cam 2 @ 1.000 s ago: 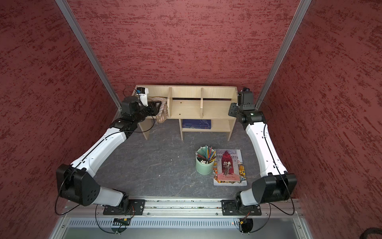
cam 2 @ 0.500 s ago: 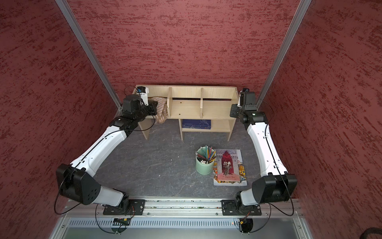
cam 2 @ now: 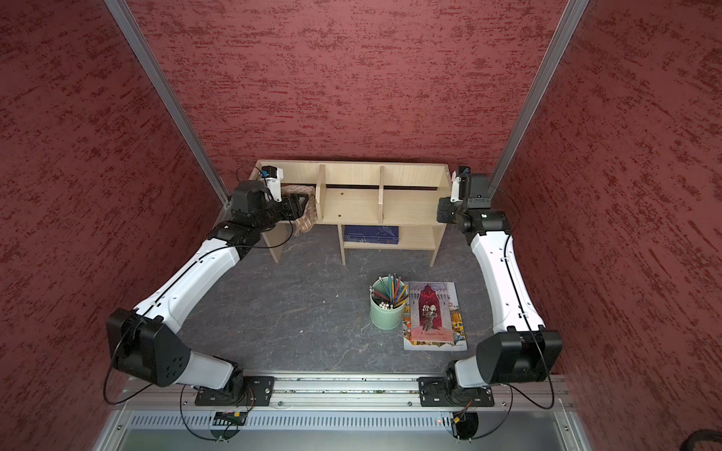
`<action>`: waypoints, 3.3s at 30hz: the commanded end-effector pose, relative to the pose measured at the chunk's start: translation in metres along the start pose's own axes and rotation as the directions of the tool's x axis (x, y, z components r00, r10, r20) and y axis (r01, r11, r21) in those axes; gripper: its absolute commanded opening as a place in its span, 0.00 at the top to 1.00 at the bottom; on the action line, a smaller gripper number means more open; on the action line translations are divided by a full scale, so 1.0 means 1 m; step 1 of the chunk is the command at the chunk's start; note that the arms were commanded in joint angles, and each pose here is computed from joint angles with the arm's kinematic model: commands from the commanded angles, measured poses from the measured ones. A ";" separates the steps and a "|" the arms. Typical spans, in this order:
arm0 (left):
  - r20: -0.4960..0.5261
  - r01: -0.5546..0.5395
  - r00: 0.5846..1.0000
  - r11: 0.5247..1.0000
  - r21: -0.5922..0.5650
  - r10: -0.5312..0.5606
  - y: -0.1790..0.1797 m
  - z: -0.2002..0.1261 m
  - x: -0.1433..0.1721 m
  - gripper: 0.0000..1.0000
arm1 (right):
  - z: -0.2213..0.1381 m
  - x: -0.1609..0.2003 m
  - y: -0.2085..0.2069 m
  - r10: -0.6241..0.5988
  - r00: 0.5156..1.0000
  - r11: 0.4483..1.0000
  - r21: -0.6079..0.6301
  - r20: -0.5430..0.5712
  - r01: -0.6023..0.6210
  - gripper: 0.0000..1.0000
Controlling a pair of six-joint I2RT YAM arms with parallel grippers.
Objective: Wipe the bookshelf clean with a cloth
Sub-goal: Hold the shelf at the center of the board, then pick up the cleaning item from the shelf, then wipe the dust from the shelf.
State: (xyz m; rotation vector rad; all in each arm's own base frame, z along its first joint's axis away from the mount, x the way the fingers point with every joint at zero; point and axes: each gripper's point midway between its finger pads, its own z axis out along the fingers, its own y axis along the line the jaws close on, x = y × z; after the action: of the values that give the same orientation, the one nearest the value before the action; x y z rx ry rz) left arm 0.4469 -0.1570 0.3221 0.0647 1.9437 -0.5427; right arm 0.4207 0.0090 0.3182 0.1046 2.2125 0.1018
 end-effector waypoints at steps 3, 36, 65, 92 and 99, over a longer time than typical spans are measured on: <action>-0.010 0.028 1.000 0.998 0.050 -0.027 -0.006 0.019 0.008 0.45 | -0.011 -0.029 0.022 0.055 0.994 0.988 -0.149 0.093 -0.041 1.00; 0.189 -0.083 0.978 0.995 -0.048 0.091 -0.027 0.015 -0.098 1.00 | -0.009 -0.035 0.023 0.095 0.990 0.980 -0.182 0.107 -0.075 1.00; -0.091 -0.073 0.994 0.983 -0.166 0.058 0.002 0.001 0.020 0.54 | -0.006 -0.029 0.020 0.106 0.989 0.980 -0.181 0.101 -0.086 1.00; -0.208 -0.067 0.978 0.984 -0.164 0.032 0.011 0.037 0.028 0.73 | -0.009 -0.025 0.021 0.114 0.988 0.977 -0.192 0.100 -0.094 1.00; -0.149 -0.101 0.986 0.972 -0.214 0.069 0.012 0.020 0.003 1.00 | -0.011 -0.024 0.019 0.110 0.988 0.978 -0.186 0.105 -0.089 1.00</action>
State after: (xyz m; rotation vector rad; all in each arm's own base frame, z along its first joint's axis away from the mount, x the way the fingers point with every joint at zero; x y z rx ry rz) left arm 0.4701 -0.1625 0.2790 0.0508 2.1749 -0.3003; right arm 0.4268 0.0064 0.3185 0.0772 2.1699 0.1447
